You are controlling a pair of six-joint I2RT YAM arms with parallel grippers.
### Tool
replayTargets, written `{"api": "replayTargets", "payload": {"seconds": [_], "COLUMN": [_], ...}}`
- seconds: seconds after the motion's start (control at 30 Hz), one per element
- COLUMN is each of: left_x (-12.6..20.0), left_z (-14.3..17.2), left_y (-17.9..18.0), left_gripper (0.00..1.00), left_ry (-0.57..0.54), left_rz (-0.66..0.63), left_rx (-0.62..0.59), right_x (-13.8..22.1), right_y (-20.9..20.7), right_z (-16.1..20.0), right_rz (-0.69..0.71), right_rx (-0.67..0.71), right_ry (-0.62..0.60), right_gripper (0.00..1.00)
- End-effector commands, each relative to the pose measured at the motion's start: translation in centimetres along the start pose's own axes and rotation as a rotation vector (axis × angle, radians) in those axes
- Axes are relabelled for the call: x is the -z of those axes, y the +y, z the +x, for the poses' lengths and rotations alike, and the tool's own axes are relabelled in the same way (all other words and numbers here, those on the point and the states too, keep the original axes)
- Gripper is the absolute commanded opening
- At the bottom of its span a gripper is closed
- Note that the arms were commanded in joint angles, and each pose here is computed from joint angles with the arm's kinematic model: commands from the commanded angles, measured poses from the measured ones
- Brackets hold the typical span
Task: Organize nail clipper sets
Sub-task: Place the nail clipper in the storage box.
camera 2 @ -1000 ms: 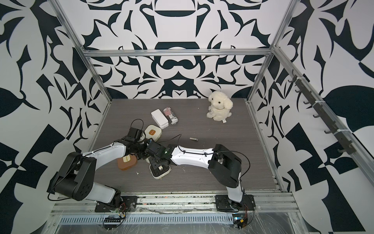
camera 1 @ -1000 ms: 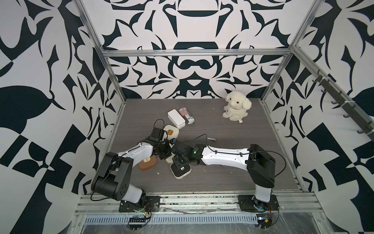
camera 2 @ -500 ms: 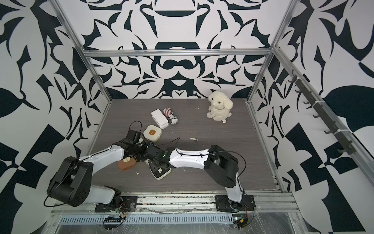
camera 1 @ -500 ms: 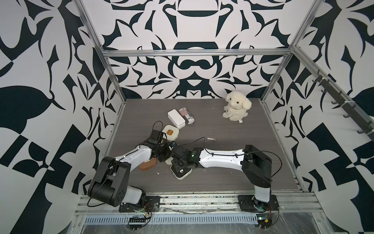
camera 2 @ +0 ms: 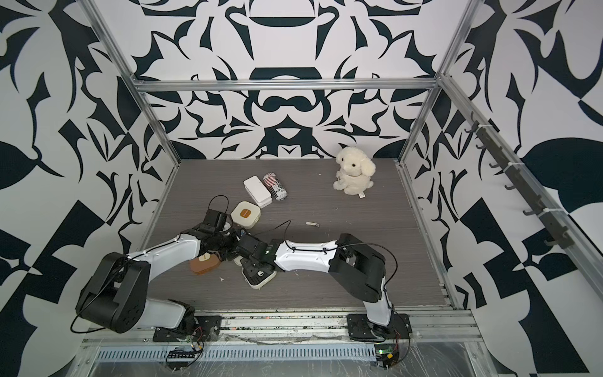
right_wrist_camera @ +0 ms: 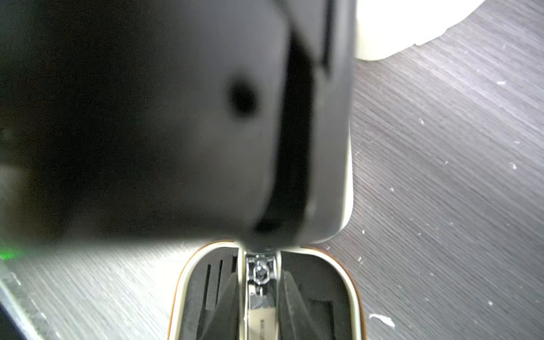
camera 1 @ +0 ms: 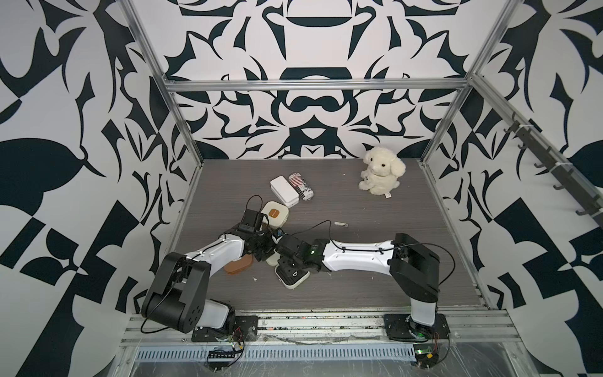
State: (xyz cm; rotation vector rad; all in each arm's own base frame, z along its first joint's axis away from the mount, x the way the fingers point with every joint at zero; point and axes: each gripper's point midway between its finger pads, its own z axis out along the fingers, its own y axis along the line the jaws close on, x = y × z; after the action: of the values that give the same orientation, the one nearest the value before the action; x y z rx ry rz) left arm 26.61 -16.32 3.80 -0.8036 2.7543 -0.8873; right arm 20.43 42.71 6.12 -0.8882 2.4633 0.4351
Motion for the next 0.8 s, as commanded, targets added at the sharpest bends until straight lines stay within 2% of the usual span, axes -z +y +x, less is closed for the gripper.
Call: {"api": "replayTargets", "payload": {"seconds": [0.0,0.77], "left_x": [-0.6,-1.8], "left_z": [0.1,-1.5], "left_y": [1.8,4.5], "left_gripper": [0.63,0.65], "left_ry": [0.008,0.020], "left_rz": [-0.058,-0.105], "left_rx": [0.032,0.082], "right_x": [0.9,0.4], "right_y": [-0.4,-1.1], "right_z": [2.4,5.2], "right_rz": [-0.003,-0.018], "right_rx": [0.048,0.053], "right_ry": [0.074,0.120], "right_gripper": [0.00,0.00]}}
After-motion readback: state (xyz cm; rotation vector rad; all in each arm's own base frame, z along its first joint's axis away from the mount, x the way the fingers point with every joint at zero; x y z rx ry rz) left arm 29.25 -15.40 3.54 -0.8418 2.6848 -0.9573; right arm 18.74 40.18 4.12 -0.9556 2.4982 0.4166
